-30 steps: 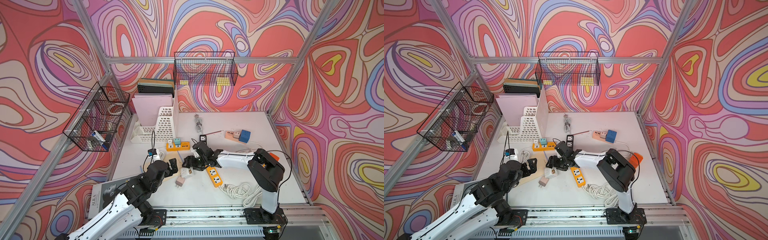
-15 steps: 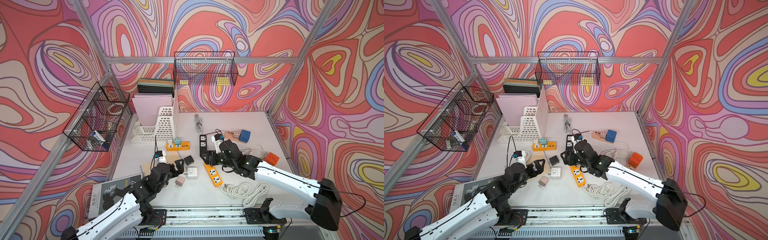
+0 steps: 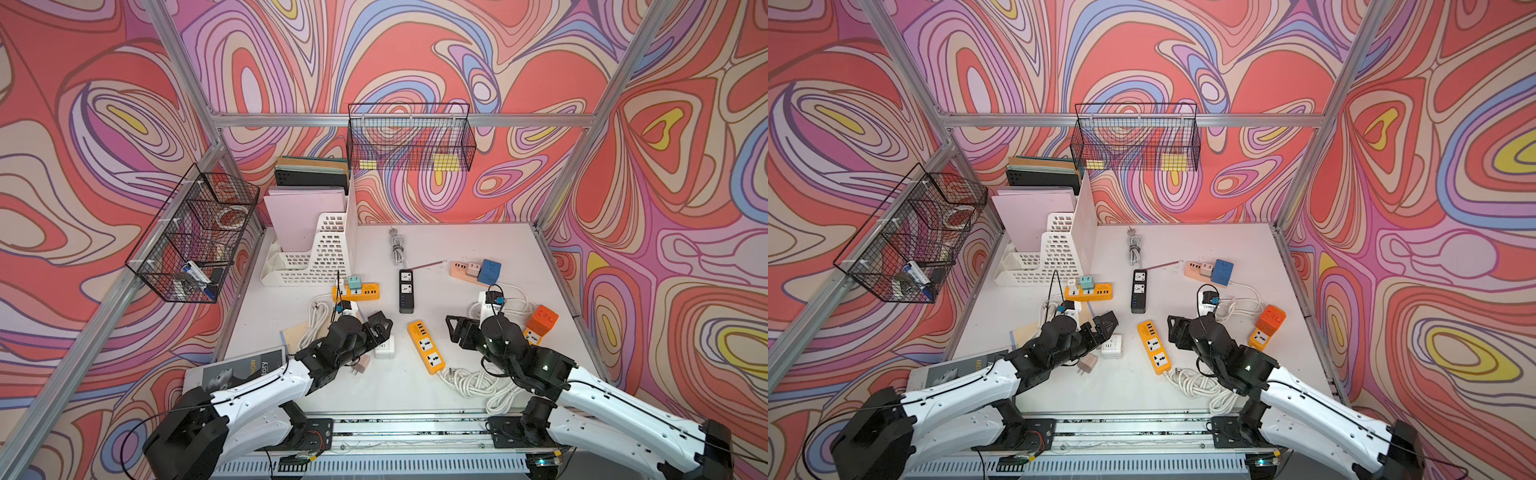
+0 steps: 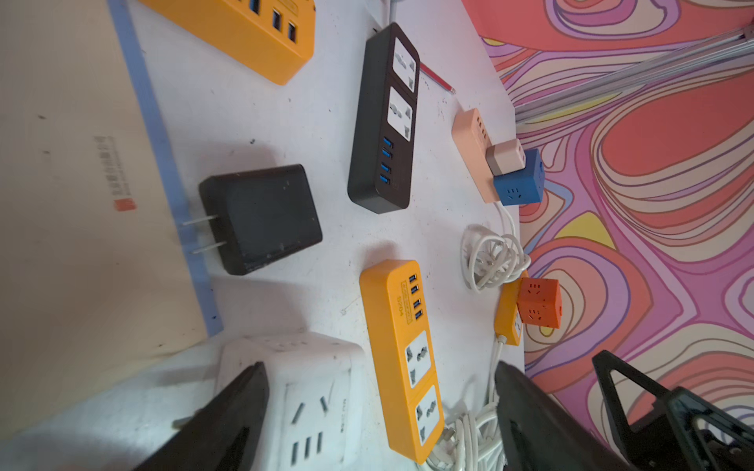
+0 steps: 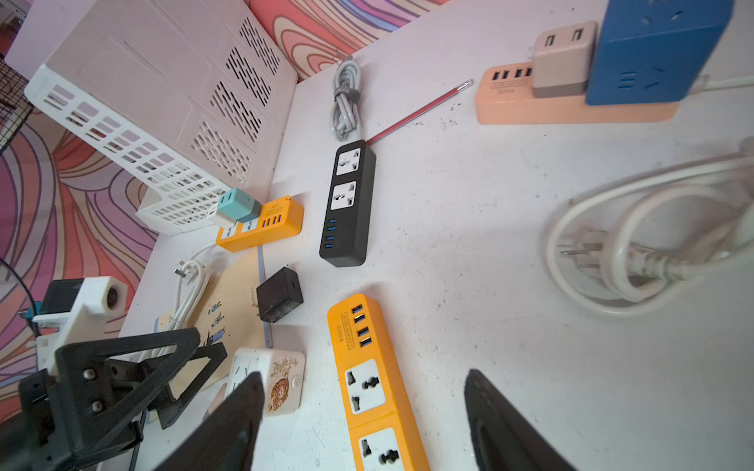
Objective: Pull the plug off the socket
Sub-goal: Move the socket to the center of the board.
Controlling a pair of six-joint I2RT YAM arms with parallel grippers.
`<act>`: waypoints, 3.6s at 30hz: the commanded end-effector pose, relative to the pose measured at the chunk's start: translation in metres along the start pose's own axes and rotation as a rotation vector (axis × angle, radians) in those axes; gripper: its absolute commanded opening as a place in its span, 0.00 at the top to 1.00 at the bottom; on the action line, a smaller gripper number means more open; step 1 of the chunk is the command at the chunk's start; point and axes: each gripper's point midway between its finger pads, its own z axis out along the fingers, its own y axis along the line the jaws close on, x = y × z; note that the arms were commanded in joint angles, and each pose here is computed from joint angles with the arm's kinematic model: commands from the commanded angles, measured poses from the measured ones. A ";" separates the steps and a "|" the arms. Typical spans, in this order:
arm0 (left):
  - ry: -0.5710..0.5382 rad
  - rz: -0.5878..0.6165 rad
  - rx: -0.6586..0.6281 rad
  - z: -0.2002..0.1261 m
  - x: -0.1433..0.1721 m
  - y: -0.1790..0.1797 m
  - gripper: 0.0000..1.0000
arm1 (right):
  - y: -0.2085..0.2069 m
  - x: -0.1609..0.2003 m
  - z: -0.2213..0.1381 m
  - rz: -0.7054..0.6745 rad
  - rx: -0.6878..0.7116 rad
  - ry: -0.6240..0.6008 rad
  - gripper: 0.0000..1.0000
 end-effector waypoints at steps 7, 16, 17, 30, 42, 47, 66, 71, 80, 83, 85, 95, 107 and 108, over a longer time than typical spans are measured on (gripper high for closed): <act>0.153 -0.048 0.182 0.034 0.020 -0.066 0.13 | -0.040 0.009 -0.015 0.017 0.141 0.013 0.22; 0.199 -0.027 0.152 0.055 0.041 -0.081 0.13 | -0.054 0.019 -0.022 0.022 0.176 0.053 0.22; 0.202 -0.024 0.145 0.057 0.042 -0.082 0.14 | -0.054 0.020 -0.023 0.022 0.177 0.058 0.22; 0.196 0.002 0.020 0.058 0.049 -0.087 0.14 | -0.051 0.033 -0.020 -0.026 0.131 0.154 0.22; 0.276 0.210 0.037 0.059 0.058 -0.118 0.14 | -0.078 0.038 -0.043 0.085 0.197 0.142 0.22; 0.296 0.374 0.047 0.056 0.058 -0.127 0.14 | -0.092 0.038 -0.055 0.169 0.280 0.150 0.22; 0.257 0.566 0.061 0.046 0.017 -0.111 0.06 | -0.110 0.034 -0.043 0.219 0.402 0.111 0.19; 0.249 0.447 0.069 0.055 0.006 -0.108 0.07 | -0.121 0.029 -0.002 0.282 0.343 0.256 0.19; 0.260 0.417 0.100 0.055 0.010 -0.112 0.09 | -0.193 -0.007 -0.007 0.367 0.673 0.245 0.17; 0.260 0.432 0.103 0.059 0.010 -0.111 0.09 | -0.220 -0.010 -0.020 0.412 0.807 0.223 0.16; 0.267 0.432 0.106 0.062 0.010 -0.112 0.09 | -0.226 -0.020 -0.021 0.402 0.821 0.202 0.16; 0.296 0.464 0.145 0.075 -0.002 -0.140 0.09 | -0.248 -0.049 -0.032 0.360 0.938 0.131 0.02; 0.305 0.441 0.134 0.073 -0.007 -0.129 0.09 | -0.276 -0.064 -0.028 0.362 0.883 0.175 0.02; 0.313 0.440 0.134 0.072 -0.006 -0.128 0.09 | -0.278 -0.064 -0.030 0.361 0.893 0.180 0.02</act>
